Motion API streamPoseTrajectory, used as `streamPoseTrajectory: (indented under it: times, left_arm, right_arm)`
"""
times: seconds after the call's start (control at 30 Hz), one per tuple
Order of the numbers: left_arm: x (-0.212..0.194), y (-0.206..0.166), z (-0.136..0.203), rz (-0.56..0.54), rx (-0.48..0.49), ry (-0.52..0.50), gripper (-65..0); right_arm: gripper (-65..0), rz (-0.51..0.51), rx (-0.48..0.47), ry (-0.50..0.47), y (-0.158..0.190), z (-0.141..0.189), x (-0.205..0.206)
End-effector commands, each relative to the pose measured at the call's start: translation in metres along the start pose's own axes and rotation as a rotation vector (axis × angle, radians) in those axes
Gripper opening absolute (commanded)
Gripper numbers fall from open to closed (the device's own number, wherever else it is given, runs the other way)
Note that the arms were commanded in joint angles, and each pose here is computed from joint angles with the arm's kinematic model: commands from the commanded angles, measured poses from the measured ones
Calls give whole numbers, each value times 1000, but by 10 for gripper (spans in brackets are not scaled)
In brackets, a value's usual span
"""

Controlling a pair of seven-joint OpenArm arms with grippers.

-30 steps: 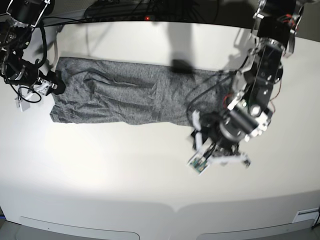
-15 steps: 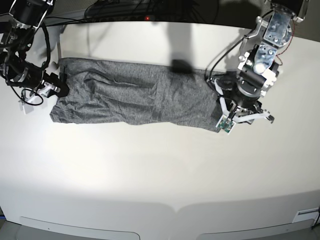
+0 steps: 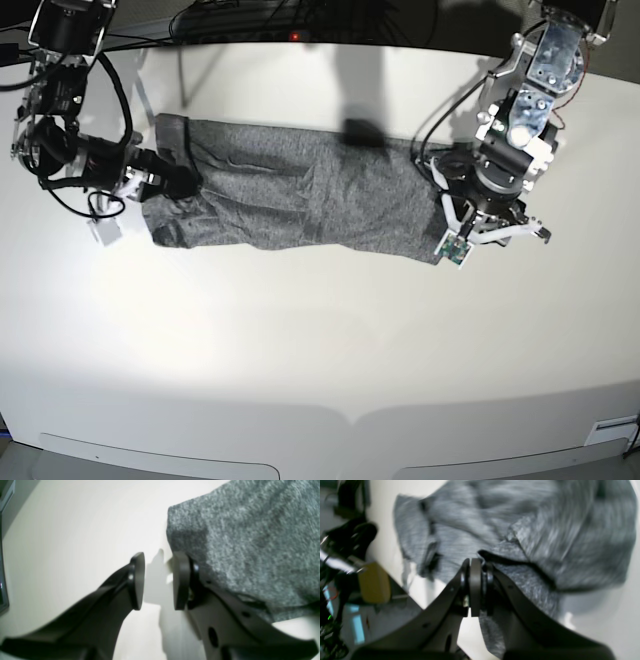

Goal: Fold the T-shirt properly
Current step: 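Grasp the other strip end with the right gripper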

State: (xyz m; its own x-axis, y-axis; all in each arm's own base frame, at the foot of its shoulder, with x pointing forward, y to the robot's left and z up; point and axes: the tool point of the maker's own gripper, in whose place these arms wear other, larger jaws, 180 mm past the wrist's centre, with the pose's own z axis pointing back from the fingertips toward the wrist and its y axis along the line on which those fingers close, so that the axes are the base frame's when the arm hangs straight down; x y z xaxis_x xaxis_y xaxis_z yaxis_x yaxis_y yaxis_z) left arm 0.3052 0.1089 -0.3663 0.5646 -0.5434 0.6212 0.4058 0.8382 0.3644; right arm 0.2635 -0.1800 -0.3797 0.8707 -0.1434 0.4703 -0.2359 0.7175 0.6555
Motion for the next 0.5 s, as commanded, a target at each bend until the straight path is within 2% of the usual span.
streamPoseTrajectory:
  times: [0.0,0.07,0.2,0.3,0.47]
  left_arm:
    - [11,12,3,15,43,-30,-470]
    - [6,26,4,56,121,-5,-470]
    - [-2,49,9,63,255,32,-470]
    - [-4,51,9,59,265,40,-470]
    - [-17,43,11,53,251,68,-470]
  right_arm:
    - [-650,57,37,-38,14,3,18]
    - [-650,104,73,-23,31,-3,20]
    - [-650,208,114,14,59,-14,22]
    - [-650,278,160,7,84,-23,33]
    - [-650,341,255,-64,127,-41,65]
